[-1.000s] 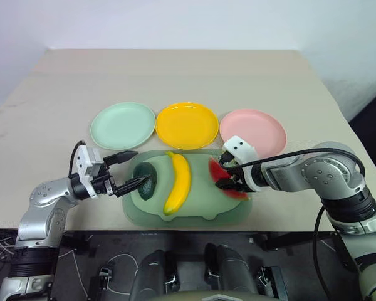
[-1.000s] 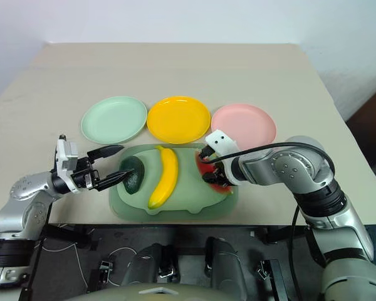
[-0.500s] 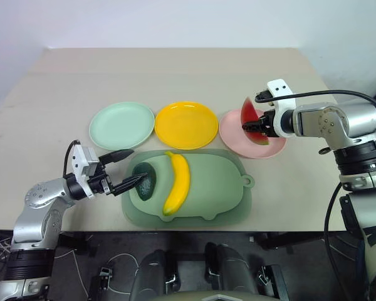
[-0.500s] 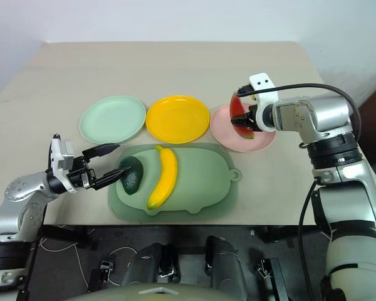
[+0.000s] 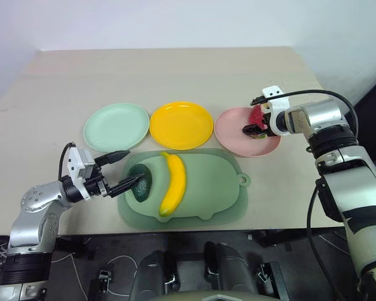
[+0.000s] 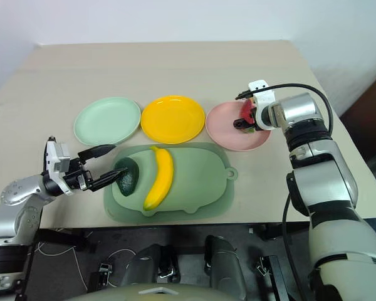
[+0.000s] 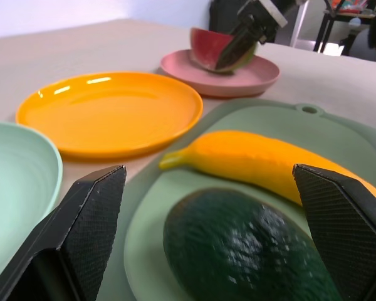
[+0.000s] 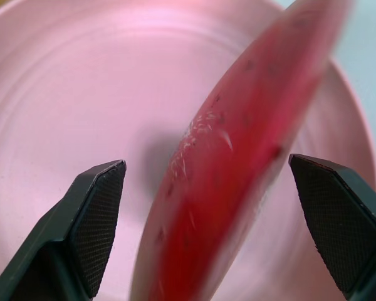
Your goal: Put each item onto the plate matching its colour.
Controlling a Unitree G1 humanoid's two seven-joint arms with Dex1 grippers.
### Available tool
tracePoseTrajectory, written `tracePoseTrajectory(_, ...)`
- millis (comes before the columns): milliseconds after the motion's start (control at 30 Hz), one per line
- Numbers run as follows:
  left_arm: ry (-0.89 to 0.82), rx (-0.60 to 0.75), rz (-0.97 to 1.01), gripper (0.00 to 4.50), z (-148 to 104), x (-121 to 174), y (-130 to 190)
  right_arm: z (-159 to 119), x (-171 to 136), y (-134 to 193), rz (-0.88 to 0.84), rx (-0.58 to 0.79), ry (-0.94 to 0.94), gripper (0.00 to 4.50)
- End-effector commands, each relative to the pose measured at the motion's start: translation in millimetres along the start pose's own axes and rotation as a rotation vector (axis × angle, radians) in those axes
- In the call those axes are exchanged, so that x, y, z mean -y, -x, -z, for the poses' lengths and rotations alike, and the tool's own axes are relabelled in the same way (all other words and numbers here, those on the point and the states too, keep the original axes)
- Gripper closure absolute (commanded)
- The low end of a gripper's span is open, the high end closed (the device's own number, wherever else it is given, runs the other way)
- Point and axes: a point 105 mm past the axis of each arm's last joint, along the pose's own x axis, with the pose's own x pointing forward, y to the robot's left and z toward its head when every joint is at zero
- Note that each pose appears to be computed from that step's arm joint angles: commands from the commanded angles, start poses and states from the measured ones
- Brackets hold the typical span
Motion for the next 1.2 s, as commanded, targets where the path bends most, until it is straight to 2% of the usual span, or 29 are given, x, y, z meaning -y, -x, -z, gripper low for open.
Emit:
tracePoseTrajectory(33, -0.066, 0.023, -0.007, 0.00, -14.3, -1.4, 4.5, -33.1, -4.2, 20.4, -0.011, 0.110, 0.072, 0.03)
tracePoseTrajectory(233, -0.071, 0.020, -0.018, 0.00, -13.7, -3.7, 8.4, -40.3, -17.6, 51.3, -0.064, 0.172, 0.093, 0.03)
tracePoseTrajectory(367, -0.072, 0.020, -0.021, 0.00, -13.6, -4.4, 9.0, -38.3, -39.8, 72.9, -0.132, 0.215, 0.100, 0.03)
tracePoseTrajectory(567, -0.080, 0.025, -0.017, 0.00, -18.4, -6.9, 4.4, -16.5, -109.5, 89.5, -0.369, 0.192, 0.037, 0.03)
tracePoseTrajectory(733, -0.082, 0.027, -0.014, 0.00, -20.7, -9.0, 0.9, -5.5, -147.3, 85.3, -0.519, 0.208, 0.018, 0.03)
tracePoseTrajectory(867, -0.082, 0.028, -0.010, 0.00, -21.5, -10.7, -2.0, 7.4, -176.6, 63.6, -0.602, 0.119, -0.048, 0.03)
tracePoseTrajectory(1033, -0.080, 0.024, 0.001, 0.00, -20.1, -11.8, -3.8, 8.6, -194.0, 42.2, -0.600, 0.019, -0.124, 0.03)
tracePoseTrajectory(1200, -0.080, 0.028, 0.006, 0.00, -19.7, -12.0, -6.6, 4.9, -210.4, 33.9, -0.635, -0.043, -0.222, 0.03)
